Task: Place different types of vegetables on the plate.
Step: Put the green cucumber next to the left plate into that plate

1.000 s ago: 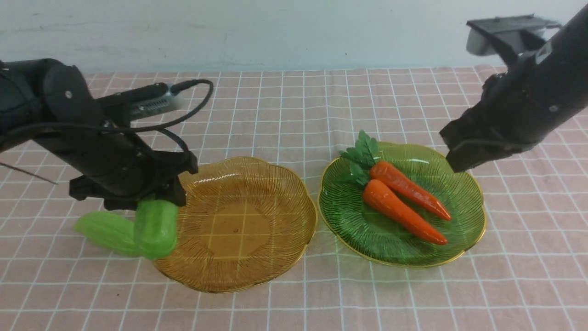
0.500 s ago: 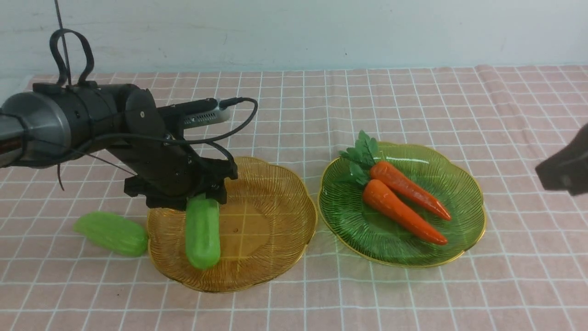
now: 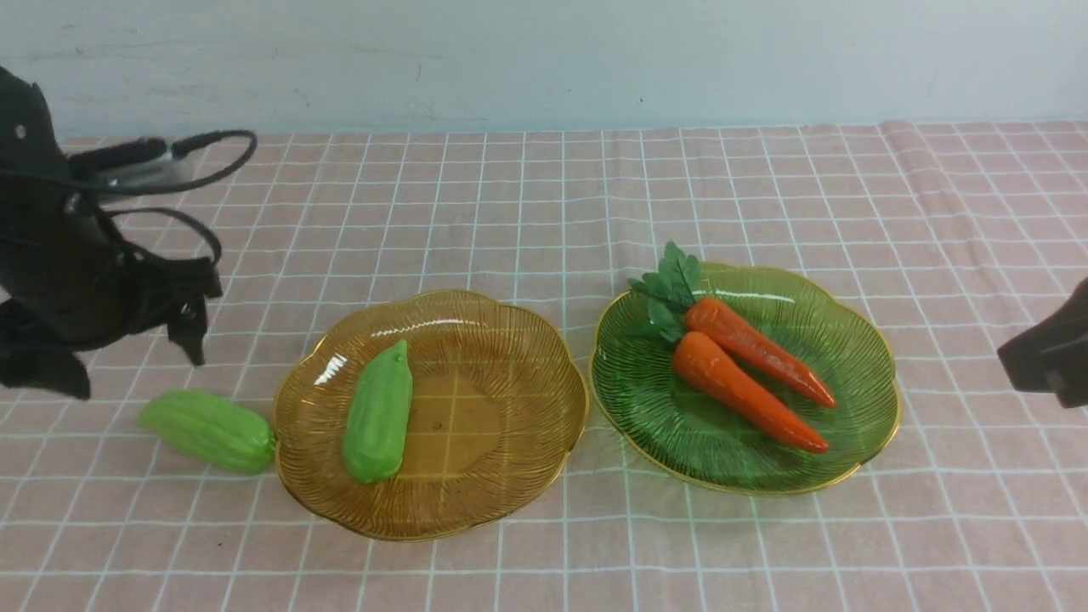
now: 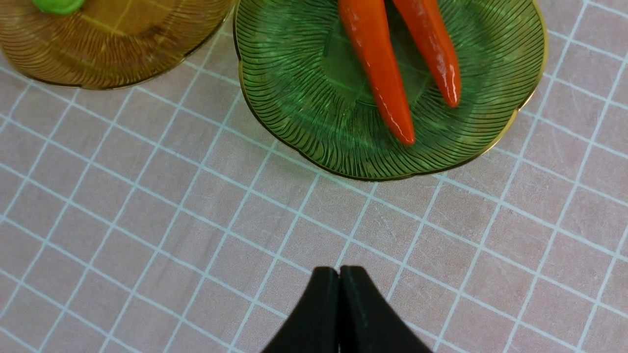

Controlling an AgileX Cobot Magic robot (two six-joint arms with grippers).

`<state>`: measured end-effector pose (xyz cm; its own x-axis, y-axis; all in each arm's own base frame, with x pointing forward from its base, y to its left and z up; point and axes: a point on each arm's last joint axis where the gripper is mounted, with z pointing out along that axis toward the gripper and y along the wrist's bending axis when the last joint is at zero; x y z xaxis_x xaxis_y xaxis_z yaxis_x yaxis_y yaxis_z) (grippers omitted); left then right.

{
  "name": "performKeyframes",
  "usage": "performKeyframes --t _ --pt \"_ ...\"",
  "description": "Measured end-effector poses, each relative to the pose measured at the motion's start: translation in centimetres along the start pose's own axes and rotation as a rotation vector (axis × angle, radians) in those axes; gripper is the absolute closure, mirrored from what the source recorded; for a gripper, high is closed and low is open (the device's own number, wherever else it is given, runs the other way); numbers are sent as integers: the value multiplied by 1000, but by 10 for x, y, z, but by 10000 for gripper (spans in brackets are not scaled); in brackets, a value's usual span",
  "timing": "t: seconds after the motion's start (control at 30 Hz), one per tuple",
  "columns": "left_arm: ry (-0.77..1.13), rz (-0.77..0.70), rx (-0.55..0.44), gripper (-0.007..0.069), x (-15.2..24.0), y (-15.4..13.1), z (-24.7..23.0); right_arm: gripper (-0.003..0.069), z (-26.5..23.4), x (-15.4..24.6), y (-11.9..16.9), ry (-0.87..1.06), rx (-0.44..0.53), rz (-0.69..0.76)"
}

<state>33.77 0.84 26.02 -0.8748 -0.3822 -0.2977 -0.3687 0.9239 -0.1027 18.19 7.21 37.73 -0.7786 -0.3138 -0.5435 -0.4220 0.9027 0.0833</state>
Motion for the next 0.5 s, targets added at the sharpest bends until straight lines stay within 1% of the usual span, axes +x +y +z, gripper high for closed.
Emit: performKeyframes --t 0.03,0.1,0.13,0.23,0.33,0.5 --pt "43 -54 -48 -19 4 10 7 674 0 0 0 0 0 0" --pt "95 -162 -97 20 11 18 29 674 0 0 0 0 0 0" --pt "87 -200 -98 33 9 17 40 674 0 0 0 0 0 0" --pt "24 -285 -55 53 0 13 59 674 0 0 0 -1 0 0" --pt "9 -317 -30 53 -3 10 73 674 0 0 0 -1 0 0" --pt "79 -339 -52 55 1 10 104 674 0 0 1 -2 -10 4"
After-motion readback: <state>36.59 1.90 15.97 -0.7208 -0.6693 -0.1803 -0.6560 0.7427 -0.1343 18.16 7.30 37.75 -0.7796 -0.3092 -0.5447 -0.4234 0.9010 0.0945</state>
